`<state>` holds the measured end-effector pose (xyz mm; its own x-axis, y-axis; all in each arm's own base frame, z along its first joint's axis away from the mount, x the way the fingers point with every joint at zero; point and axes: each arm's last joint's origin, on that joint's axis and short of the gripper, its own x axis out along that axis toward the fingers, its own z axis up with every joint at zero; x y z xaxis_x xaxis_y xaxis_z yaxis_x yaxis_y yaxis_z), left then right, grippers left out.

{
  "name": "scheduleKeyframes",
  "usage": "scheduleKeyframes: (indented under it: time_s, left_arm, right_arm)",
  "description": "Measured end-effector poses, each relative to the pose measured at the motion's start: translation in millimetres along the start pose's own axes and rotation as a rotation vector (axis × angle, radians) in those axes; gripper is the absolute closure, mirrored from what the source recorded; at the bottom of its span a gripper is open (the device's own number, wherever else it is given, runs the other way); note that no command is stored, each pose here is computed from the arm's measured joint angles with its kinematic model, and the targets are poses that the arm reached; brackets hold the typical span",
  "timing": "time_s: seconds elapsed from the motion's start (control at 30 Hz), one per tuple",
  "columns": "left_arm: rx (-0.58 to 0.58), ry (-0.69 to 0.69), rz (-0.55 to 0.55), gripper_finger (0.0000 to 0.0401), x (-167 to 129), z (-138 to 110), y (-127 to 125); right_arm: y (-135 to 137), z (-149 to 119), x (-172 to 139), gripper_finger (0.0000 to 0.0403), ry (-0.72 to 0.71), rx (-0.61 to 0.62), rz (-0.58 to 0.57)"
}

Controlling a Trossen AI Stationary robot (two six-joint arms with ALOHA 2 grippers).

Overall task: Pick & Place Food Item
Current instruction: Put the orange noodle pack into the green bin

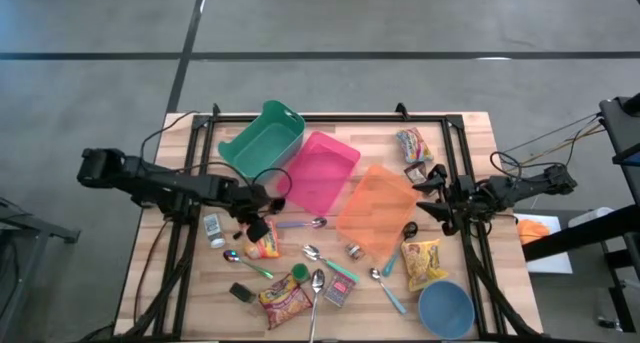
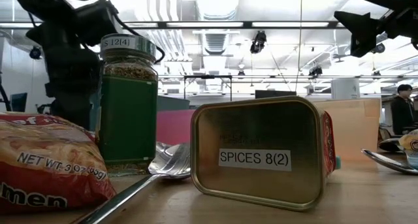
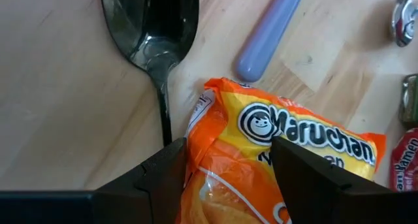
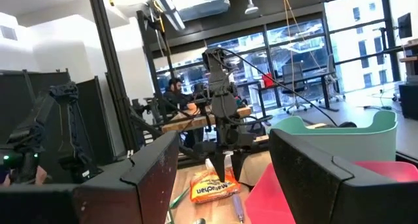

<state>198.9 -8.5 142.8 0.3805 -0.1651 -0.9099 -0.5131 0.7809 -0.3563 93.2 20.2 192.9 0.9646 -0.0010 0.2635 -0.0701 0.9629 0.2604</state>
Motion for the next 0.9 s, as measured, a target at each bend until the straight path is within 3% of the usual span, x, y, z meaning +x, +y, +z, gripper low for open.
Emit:
scheduleKeyframes:
  time_s: [0.43, 0.9]
  left_arm:
    - [0.103, -0.011, -0.063, 0.0179, -3.6, 12.0, -12.3]
    - [0.179, -0.007, 0.011, 0.0179, 14.9, 8.9, -17.5]
  right_arm:
    - [0.0, -0.2, 0.0, 0.0168, 0.003, 0.000, 0.002]
    - [0.0, -0.3, 0.0, 0.0168, 0.003, -0.001, 0.002]
